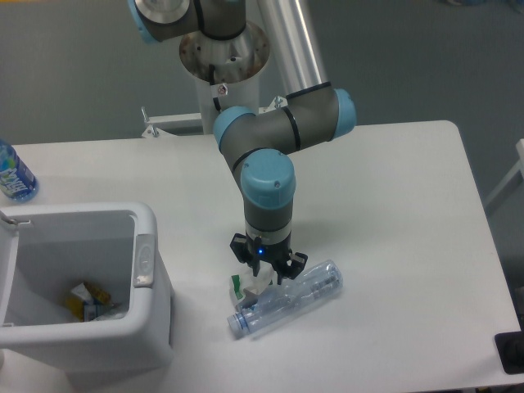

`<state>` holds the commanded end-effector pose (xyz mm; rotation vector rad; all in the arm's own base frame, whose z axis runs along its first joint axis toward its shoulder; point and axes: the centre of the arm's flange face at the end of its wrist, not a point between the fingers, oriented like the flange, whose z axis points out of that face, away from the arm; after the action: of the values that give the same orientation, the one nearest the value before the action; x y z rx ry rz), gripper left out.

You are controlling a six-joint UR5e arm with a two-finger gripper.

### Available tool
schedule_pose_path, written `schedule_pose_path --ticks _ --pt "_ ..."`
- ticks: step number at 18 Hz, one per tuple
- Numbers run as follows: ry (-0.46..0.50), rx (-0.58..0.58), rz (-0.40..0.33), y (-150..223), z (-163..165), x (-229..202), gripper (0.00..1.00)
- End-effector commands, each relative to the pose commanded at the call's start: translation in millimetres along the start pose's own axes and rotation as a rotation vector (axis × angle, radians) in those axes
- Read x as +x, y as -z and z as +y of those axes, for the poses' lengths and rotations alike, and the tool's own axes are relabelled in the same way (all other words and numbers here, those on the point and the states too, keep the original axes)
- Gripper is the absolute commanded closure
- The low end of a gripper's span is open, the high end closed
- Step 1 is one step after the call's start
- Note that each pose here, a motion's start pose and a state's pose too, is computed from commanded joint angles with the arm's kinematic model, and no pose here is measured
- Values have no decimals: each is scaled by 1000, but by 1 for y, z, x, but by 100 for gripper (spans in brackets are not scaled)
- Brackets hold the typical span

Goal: Place the trash in the trash can
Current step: 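Close the gripper on the paper wrapper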

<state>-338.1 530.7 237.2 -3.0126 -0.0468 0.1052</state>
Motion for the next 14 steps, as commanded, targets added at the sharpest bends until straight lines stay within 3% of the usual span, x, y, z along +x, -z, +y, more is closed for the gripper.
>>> schedule_pose_path --ticks 8,11,14 --pt "-34 16 13 29 16 6 100" --pt "-32 78 60 67 25 -3 100" --pt "1 227 83 129 25 -17 100"
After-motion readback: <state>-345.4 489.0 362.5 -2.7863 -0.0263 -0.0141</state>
